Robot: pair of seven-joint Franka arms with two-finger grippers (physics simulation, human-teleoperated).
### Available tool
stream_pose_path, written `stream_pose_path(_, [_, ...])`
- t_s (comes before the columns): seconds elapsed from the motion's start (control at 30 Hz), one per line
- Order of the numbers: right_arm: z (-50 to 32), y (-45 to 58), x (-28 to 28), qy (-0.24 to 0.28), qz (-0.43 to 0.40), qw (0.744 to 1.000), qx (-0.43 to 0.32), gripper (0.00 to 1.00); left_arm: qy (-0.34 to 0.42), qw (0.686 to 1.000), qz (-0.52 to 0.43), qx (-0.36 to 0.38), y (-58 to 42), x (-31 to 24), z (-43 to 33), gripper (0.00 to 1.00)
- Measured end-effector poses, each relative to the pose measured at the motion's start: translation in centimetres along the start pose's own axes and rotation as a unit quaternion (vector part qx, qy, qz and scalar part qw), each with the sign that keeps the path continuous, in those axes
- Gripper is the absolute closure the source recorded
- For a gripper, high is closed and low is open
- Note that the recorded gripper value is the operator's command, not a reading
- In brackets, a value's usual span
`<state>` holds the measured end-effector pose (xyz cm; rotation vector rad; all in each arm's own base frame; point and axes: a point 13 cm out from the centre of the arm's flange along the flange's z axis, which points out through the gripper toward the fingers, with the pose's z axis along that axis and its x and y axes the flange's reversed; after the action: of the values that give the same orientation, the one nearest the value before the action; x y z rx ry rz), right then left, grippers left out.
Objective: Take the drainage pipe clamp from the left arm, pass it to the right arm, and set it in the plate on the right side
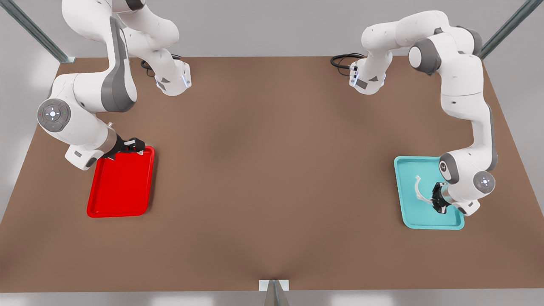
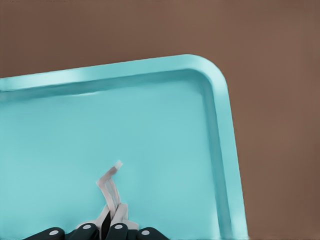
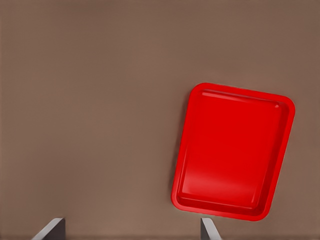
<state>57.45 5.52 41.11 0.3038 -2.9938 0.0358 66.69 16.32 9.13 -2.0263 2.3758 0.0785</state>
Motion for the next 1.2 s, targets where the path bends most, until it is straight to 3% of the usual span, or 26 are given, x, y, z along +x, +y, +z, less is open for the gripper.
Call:
stream_pose_path(0.17, [0.1, 0.0, 0.0, 0.001, 0.000, 1.000, 0.000, 0.00, 0.017, 0.998, 0.045, 0.033, -3.5, 8.8, -8.9, 0.79])
stream_pose_path(0.4, [0.9, 1.7, -1.8, 0.001, -0.008, 1.000, -0.007, 0.00, 0.076, 0.983, 0.166, 0.011, -4.8, 34.7, -12.7, 0.79])
stream_pose_path(0.53, [4.8, 16.6, -5.3, 0.011, -0.105, 0.994, -0.025, 0.00, 0.071, 0.980, 0.187, 0.011, -5.2, 46.8, -13.2, 0.79])
stream_pose_path(0.67, [6.7, 24.0, -4.6, 0.007, -0.140, 0.988, -0.064, 0.00, 0.084, 0.985, 0.150, 0.033, -6.5, 55.6, -15.7, 0.79])
stream_pose_path(0.8, [9.9, 27.8, 0.5, -0.006, -0.152, 0.983, -0.102, 0.01, 0.089, 0.992, 0.084, 0.016, -5.1, 60.9, -14.1, 0.79])
stream_pose_path(0.93, [13.1, 28.4, 1.4, -0.044, -0.127, 0.981, -0.136, 0.01, 0.109, 0.994, 0.029, 0.012, -3.5, 66.2, -14.3, 0.79])
stream_pose_path(1.2, [15.9, 33.3, -0.3, -0.152, -0.121, 0.968, -0.158, 0.00, 0.138, 0.986, -0.094, 0.023, -4.8, 68.2, -15.4, 0.79])
